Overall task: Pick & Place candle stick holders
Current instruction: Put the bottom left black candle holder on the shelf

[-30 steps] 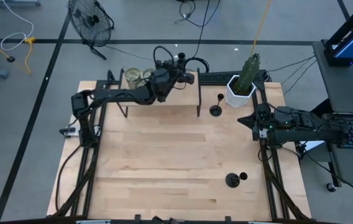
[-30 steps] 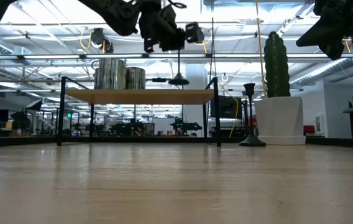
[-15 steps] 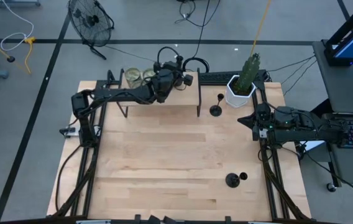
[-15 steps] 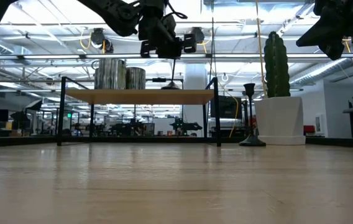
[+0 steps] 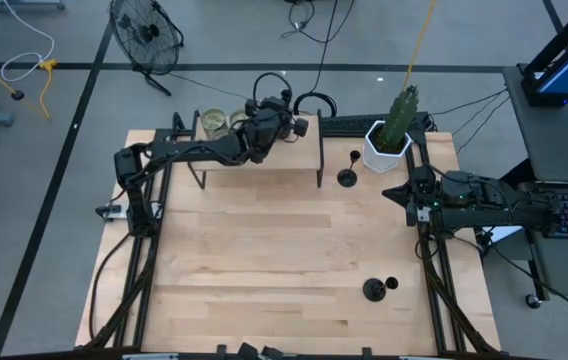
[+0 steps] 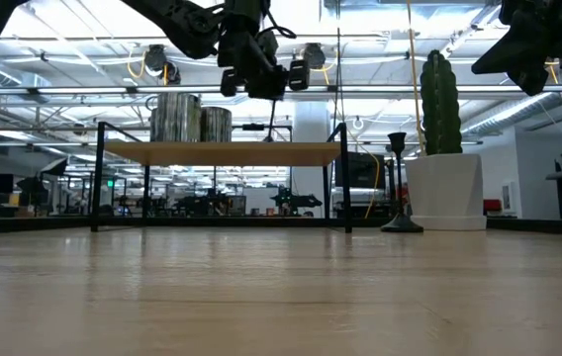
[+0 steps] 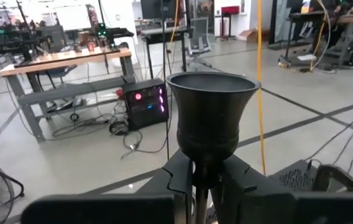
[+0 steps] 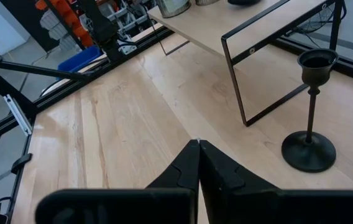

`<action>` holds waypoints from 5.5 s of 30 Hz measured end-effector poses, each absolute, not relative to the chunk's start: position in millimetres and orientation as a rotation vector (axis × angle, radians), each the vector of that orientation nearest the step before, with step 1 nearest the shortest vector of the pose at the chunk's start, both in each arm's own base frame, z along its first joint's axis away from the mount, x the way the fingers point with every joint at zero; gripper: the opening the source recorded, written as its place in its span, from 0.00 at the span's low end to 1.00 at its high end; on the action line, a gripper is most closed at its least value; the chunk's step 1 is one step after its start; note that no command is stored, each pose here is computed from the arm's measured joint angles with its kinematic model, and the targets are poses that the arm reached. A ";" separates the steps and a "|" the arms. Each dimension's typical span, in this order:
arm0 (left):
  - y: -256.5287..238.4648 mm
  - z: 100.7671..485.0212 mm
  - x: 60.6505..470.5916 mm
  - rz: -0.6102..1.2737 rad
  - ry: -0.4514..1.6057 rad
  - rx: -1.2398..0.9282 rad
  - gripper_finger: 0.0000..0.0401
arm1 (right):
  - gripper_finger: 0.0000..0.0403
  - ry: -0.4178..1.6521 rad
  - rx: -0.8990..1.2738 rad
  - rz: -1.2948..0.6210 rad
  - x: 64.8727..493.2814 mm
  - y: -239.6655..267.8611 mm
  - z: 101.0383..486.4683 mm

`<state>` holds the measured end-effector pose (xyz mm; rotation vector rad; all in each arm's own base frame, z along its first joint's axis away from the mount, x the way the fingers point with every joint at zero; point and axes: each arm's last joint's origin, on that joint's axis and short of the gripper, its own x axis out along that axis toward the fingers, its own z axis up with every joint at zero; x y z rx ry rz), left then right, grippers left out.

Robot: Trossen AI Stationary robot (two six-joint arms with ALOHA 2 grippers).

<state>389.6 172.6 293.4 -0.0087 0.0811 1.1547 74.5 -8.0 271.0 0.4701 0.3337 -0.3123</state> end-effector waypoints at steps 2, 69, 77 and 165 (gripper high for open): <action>172.0 292.6 389.9 1.148 0.091 -0.007 0.08 | 0.00 0.334 0.470 -0.312 74.5 -8.1 271.0; 186.0 291.3 383.7 1.166 0.086 -0.034 0.21 | 0.00 0.333 0.473 -0.313 74.4 -8.0 271.0; 186.0 291.7 383.7 1.166 0.085 -0.030 0.21 | 0.00 0.333 0.473 -0.313 74.5 -8.1 271.1; 177.0 289.3 386.8 1.172 0.115 -0.020 0.21 | 0.00 0.333 0.474 -0.313 74.5 -8.0 271.2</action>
